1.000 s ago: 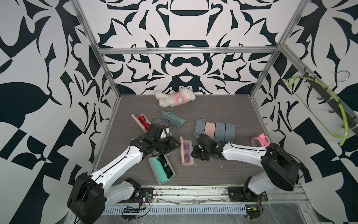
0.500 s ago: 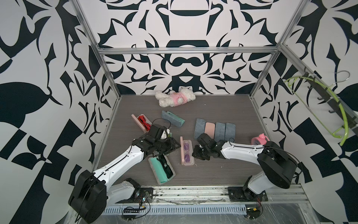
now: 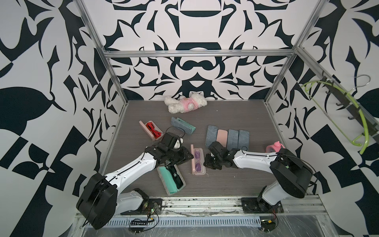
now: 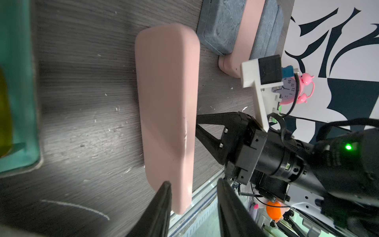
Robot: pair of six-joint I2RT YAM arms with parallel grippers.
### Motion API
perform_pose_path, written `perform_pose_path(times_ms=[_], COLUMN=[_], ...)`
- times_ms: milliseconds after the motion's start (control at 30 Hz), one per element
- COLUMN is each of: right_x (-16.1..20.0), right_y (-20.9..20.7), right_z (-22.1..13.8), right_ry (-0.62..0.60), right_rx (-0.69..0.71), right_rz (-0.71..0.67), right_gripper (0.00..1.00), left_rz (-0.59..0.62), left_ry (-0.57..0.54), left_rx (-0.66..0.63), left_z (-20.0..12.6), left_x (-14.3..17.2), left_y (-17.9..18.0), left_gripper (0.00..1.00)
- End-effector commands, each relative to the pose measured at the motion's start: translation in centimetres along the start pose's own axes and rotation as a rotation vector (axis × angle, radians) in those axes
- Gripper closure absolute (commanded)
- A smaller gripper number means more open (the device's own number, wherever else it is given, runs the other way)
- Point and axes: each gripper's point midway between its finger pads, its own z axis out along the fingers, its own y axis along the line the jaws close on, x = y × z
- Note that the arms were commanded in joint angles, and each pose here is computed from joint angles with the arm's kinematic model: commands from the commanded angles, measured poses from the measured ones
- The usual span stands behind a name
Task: Close the glasses case
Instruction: Close the glasses case at the center of the board.
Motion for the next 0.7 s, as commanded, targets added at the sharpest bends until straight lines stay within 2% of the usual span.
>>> perform_pose_path(times_ms=[0, 133, 667], right_x=[0.2, 0.3, 0.5], right_y=[-0.5, -0.5, -0.9], right_z=[0.0, 0.3, 0.5], right_ry=[0.005, 0.011, 0.016], right_rx=[0.008, 0.009, 0.012], right_rz=[-0.002, -0.004, -0.003], right_gripper=[0.88, 0.89, 0.92], left_rz=[0.009, 0.005, 0.003], left_ry=[0.006, 0.017, 0.078], left_rx=[-0.003, -0.015, -0.071], left_z=[0.4, 0.8, 2.8], left_x=[0.1, 0.2, 1.2], left_y=[0.0, 0.3, 1.2], left_gripper=[0.62, 0.67, 0.75])
